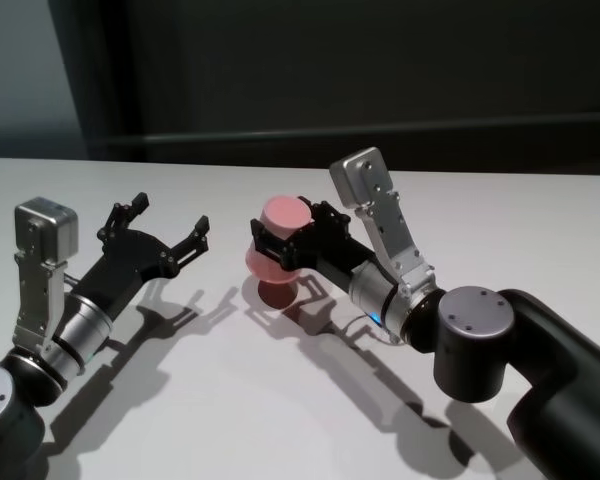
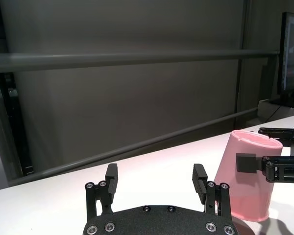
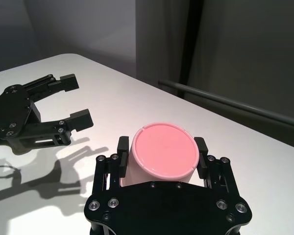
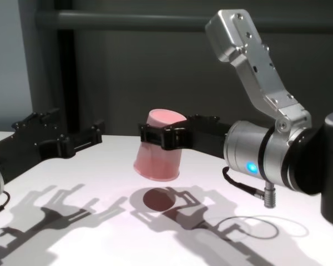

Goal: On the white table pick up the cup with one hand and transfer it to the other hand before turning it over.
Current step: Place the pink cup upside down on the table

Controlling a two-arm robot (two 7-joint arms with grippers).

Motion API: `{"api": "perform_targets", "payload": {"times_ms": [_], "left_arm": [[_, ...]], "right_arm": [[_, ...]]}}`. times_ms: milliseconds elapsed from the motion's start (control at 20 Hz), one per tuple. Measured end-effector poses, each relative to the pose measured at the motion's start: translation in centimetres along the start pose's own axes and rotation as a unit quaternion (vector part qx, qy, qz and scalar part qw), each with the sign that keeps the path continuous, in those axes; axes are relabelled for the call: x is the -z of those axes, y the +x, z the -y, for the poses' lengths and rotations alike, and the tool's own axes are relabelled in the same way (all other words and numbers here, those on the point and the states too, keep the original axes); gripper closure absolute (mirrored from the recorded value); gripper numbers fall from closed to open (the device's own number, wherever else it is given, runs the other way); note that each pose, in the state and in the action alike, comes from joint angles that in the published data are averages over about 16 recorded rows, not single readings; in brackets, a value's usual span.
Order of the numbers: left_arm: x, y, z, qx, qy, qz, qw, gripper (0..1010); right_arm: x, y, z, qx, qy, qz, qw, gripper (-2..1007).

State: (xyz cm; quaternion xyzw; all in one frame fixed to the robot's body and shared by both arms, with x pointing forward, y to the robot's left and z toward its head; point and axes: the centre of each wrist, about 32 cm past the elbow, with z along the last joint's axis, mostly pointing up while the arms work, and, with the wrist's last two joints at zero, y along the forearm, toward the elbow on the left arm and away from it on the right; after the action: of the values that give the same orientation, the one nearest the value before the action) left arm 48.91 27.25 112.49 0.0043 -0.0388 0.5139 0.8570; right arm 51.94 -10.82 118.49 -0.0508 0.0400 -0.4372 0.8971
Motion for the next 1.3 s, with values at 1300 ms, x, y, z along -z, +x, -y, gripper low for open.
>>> {"api": "perform_targets", "payload": {"times_ms": [1300], "left_arm": [[0.00,0.00,0.0,0.000,0.000,0.000,1.0000,9]], "right_arm": [[2.11,0.07,-2.16,-0.012,-0.043,0.003,0.9990,212]]}}
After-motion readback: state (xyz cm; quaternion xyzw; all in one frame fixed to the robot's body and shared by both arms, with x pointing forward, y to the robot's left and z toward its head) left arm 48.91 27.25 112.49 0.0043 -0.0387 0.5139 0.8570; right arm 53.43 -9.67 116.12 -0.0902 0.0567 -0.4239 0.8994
